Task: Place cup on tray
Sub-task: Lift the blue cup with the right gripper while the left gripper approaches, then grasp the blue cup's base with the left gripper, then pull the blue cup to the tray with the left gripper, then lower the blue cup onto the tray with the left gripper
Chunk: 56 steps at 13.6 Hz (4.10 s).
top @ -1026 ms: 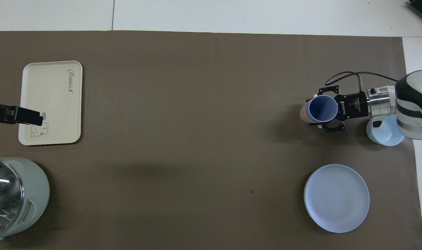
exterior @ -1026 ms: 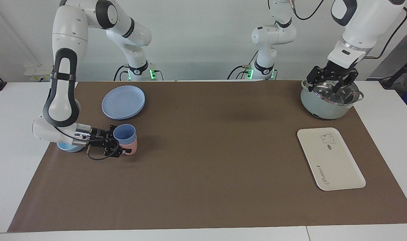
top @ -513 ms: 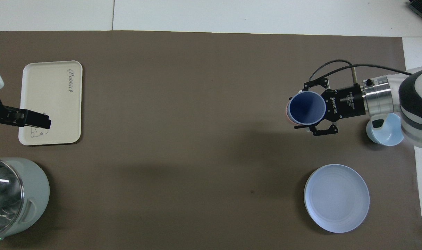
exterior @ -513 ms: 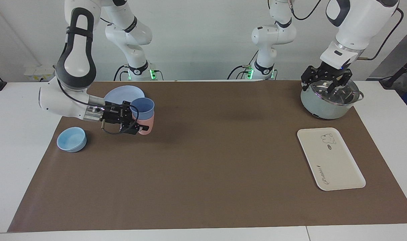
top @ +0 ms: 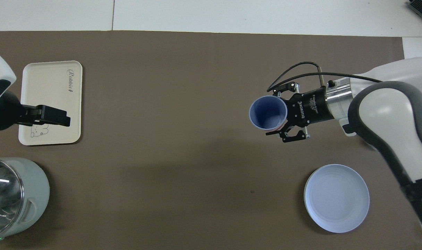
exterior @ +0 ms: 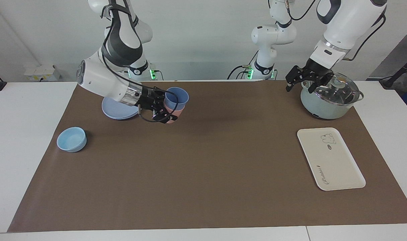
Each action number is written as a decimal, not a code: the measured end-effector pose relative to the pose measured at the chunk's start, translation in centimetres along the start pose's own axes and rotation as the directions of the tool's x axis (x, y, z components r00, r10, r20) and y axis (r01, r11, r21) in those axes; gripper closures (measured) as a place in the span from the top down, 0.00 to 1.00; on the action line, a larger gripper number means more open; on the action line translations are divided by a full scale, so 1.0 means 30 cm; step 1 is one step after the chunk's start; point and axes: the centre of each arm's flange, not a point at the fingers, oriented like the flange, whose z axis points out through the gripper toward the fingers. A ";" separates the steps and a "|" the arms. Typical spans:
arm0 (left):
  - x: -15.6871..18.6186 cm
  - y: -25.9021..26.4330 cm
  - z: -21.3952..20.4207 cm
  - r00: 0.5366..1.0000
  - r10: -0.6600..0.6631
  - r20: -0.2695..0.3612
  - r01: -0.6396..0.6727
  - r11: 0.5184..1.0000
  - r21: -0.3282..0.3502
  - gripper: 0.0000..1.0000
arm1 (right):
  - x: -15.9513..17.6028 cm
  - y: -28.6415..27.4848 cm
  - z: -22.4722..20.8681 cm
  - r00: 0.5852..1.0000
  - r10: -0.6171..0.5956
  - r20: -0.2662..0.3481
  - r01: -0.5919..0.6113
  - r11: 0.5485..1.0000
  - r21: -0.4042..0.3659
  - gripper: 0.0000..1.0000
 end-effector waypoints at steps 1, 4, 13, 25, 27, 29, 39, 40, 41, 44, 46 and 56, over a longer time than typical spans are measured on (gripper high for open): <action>-0.010 0.098 0.011 0.999 -0.033 -0.029 0.032 0.999 -0.015 1.00 | -0.054 0.004 0.041 1.000 0.005 -0.013 -0.005 1.000 0.002 0.81; -0.079 0.403 0.075 0.989 -0.106 -0.102 0.098 0.992 -0.083 1.00 | -0.151 0.020 0.136 0.997 -0.008 -0.082 0.008 1.000 0.000 0.81; -0.242 0.769 0.201 0.957 -0.222 -0.185 0.169 0.950 -0.264 0.89 | -0.187 0.018 0.133 0.997 -0.006 -0.080 0.006 1.000 0.006 0.81; -0.227 0.813 0.267 0.947 -0.273 -0.171 0.208 0.924 -0.321 0.16 | -0.170 0.011 0.128 0.996 0.004 -0.091 -0.003 1.000 0.008 0.81; -0.227 0.810 0.229 0.949 -0.273 -0.154 0.216 0.926 -0.311 0.12 | -0.175 0.009 0.123 0.996 0.002 -0.090 -0.001 1.000 0.012 0.81; -0.216 0.782 0.127 0.950 -0.282 -0.135 0.233 0.926 -0.297 0.05 | -0.168 0.005 0.115 0.996 0.007 -0.090 -0.006 1.000 0.015 0.81; 0.072 -0.020 -0.038 0.939 -0.298 -0.171 0.276 0.950 -0.145 0.05 | 0.305 -0.044 -0.116 1.000 -0.012 0.004 0.011 0.999 0.042 0.81; 0.094 -0.170 -0.017 0.939 -0.282 -0.194 0.261 0.957 -0.125 0.05 | 0.383 -0.050 -0.129 1.000 -0.007 0.024 0.006 0.999 0.053 0.81; 0.109 -0.308 0.005 0.936 -0.270 -0.226 0.251 0.962 -0.109 0.05 | 0.451 -0.056 -0.136 0.999 -0.009 0.039 0.007 0.998 0.063 0.81; 0.146 -0.643 0.111 0.924 -0.231 -0.303 0.226 0.973 -0.054 0.05 | 0.636 -0.063 -0.149 0.995 -0.032 0.090 0.023 0.994 0.103 0.81; 0.207 -0.776 0.228 0.916 -0.209 -0.341 0.214 0.977 -0.025 0.05 | 0.768 -0.056 -0.185 0.992 -0.019 0.122 0.004 0.992 0.123 0.81; 0.308 -0.966 0.611 0.931 -0.100 -0.351 0.126 0.991 0.051 0.11 | 1.106 -0.075 -0.191 0.981 -0.043 0.187 0.019 0.992 0.128 0.81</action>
